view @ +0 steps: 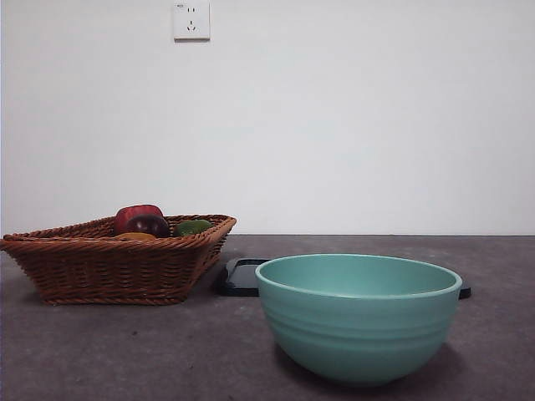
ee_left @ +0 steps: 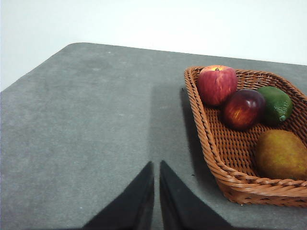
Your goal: Pick up the wifruite, put it on the bowl, pick up the plate, put it on desk
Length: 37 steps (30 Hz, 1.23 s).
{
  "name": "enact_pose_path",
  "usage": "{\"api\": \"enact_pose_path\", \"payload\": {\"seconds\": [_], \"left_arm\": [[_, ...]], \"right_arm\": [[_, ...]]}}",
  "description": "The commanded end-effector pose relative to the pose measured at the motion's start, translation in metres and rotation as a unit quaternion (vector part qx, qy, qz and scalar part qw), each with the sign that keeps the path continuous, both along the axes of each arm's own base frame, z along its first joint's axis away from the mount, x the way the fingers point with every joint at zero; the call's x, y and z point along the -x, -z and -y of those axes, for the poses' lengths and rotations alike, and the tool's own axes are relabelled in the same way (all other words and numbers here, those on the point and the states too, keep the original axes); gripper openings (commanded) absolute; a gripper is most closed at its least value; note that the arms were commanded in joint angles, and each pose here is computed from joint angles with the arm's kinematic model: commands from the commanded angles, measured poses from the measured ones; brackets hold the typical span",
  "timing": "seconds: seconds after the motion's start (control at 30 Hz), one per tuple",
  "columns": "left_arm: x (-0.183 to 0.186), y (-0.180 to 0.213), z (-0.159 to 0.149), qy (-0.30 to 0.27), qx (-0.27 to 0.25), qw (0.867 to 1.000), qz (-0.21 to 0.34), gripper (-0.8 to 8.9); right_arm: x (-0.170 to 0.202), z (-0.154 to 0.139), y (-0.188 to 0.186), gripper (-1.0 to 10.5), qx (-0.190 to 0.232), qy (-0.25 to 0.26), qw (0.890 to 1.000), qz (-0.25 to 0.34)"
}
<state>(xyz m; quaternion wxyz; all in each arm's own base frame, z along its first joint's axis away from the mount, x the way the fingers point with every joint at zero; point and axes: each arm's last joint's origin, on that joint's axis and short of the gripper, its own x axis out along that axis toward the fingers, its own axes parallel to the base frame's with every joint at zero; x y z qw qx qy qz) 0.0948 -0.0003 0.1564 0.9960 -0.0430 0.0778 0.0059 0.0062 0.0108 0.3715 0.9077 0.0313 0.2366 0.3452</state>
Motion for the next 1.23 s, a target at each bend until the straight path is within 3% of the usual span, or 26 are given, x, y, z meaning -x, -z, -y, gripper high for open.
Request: {"api": "enact_pose_path", "payload": {"seconds": [0.03, 0.27, 0.43, 0.6, 0.77, 1.0, 1.23], "left_arm": [[-0.001, 0.008, 0.000, 0.003, -0.004, 1.000, -0.013, 0.19], [-0.001, 0.008, 0.000, 0.003, -0.004, 1.000, -0.013, 0.19], [-0.001, 0.008, 0.000, 0.003, -0.004, 1.000, -0.013, 0.19], [-0.001, 0.007, 0.000, 0.003, -0.004, 1.000, -0.012, 0.19], [-0.001, 0.008, 0.000, 0.003, -0.004, 1.000, -0.013, 0.19], [-0.001, 0.007, 0.000, 0.003, -0.004, 1.000, -0.012, 0.19], [-0.001, 0.007, 0.000, 0.003, -0.004, 1.000, -0.012, 0.19]], "right_arm": [[0.001, 0.001, -0.004, 0.1, 0.018, 0.016, 0.999, 0.032], [-0.031, -0.006, 0.036, 0.1, 0.076, 0.091, 0.983, 0.139], [-0.060, -0.002, 0.089, 0.1, 0.066, 0.184, 0.963, 0.188], [-0.078, 0.004, 0.139, 0.1, 0.065, 0.232, 0.948, 0.205], [-0.085, 0.007, 0.173, 0.1, 0.034, 0.263, 0.940, 0.217], [-0.089, 0.011, 0.208, 0.1, 0.023, 0.348, 0.919, 0.184], [-0.090, 0.012, 0.222, 0.1, 0.031, 0.358, 0.922, 0.145]]}}
